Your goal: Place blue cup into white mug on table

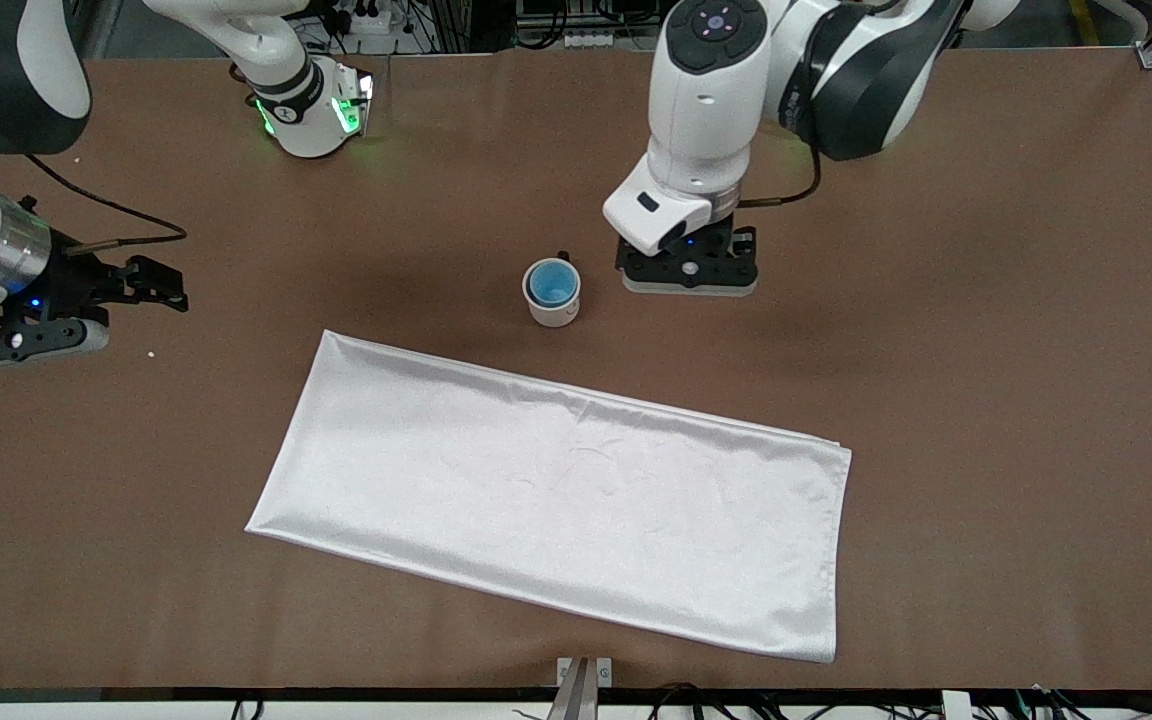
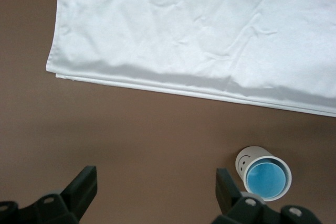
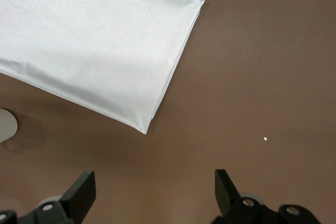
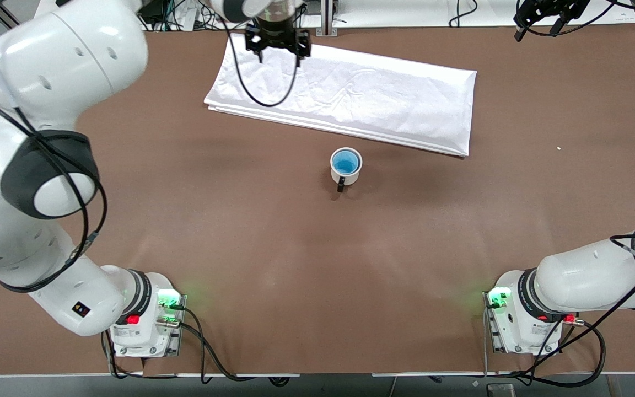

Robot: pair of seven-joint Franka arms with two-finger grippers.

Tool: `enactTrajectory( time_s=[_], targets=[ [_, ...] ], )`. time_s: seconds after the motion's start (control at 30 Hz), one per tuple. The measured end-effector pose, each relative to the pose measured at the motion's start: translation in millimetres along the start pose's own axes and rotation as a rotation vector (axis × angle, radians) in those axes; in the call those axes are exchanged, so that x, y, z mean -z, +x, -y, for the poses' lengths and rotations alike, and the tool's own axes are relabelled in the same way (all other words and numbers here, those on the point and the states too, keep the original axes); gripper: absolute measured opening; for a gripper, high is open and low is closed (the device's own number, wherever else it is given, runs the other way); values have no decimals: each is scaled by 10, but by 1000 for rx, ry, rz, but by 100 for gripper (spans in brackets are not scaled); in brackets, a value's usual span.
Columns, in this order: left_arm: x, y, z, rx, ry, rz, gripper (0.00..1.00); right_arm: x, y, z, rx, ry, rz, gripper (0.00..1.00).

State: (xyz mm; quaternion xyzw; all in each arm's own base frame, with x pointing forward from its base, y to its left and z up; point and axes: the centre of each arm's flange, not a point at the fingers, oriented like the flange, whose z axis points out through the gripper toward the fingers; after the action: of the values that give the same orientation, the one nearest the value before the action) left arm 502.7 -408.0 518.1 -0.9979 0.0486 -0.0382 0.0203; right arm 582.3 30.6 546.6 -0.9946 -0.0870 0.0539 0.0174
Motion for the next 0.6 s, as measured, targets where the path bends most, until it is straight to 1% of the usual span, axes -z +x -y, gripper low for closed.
enactTrajectory(
  time_s=[0.13,0.33,0.47,0.6],
  targets=[
    [6,45,278,4,-4,9,100,-1,0,0,0,0,0,100],
    [-60,33,664,7,-31,-7,100,-1,1,0,0,0,0,100],
    [-80,-21,837,18,-35,-13,100,-1,1,1,0,0,0,100],
    [-40,7,1043,3,-38,-20,100,-9,6,9,-1,0,1,100]
  ],
)
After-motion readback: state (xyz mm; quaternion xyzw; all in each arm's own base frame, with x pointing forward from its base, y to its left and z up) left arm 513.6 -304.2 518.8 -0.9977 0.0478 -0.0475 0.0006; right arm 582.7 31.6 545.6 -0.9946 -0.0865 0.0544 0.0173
